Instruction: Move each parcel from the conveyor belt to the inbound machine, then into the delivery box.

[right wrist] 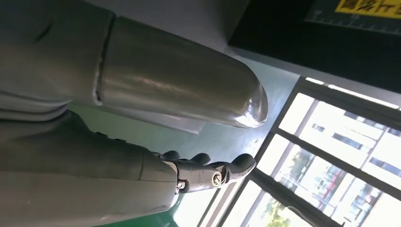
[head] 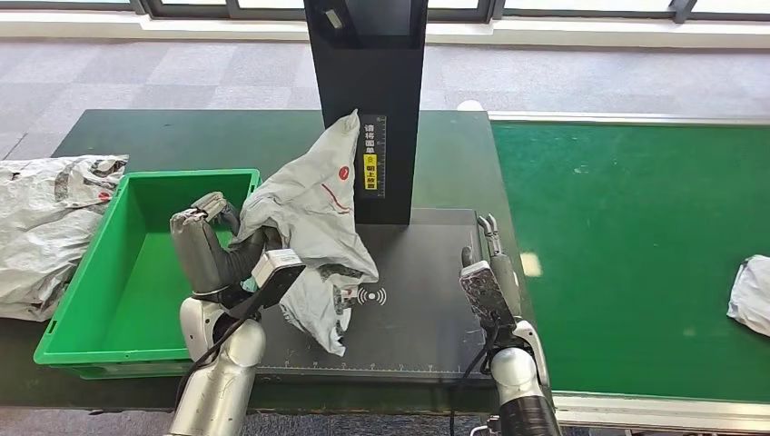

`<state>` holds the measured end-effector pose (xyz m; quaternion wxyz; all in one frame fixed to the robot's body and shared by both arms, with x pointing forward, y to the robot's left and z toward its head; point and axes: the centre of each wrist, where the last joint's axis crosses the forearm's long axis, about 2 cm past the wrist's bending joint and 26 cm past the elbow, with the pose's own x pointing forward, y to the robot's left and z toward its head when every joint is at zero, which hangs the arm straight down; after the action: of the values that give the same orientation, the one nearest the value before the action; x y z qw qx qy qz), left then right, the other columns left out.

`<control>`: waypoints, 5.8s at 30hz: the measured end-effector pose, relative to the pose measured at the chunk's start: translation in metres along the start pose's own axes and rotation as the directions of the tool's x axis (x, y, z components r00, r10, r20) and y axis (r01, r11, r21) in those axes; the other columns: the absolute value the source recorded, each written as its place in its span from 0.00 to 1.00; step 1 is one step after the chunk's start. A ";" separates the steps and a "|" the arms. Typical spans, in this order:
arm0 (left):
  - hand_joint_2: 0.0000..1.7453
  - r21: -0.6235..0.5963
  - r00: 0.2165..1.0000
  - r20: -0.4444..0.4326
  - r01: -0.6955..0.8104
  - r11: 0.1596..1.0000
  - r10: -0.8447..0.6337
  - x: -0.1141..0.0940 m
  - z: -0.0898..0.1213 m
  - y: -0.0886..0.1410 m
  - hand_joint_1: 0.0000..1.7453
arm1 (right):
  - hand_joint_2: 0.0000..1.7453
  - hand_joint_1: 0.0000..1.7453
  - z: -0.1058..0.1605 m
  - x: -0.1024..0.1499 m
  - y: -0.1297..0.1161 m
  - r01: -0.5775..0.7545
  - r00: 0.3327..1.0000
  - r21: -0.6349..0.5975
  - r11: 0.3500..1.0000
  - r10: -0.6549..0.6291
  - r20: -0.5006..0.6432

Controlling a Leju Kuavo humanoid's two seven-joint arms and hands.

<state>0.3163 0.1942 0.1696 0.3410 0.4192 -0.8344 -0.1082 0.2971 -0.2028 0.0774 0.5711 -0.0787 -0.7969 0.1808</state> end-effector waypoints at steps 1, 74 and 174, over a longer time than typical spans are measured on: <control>1.00 -0.002 1.000 -0.003 0.003 1.000 -0.003 0.000 0.000 0.000 1.00 | 0.00 0.00 0.000 0.000 0.000 0.016 1.000 0.004 1.000 -0.016 0.008; 1.00 0.380 0.954 -0.248 0.255 0.889 -0.167 -0.108 -0.038 0.077 1.00 | 1.00 0.00 -0.009 0.093 0.004 0.503 0.653 0.320 0.803 -0.596 0.467; 0.00 0.309 0.910 -0.360 0.324 0.894 -0.205 -0.112 -0.045 0.077 0.00 | 1.00 0.00 -0.025 0.078 0.003 0.478 0.705 0.302 0.825 -0.565 0.429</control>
<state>0.3446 0.3335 0.1853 0.3695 0.5975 -0.7082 0.0700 0.2941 -0.1688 0.1519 0.3765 0.2486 -0.8877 0.0919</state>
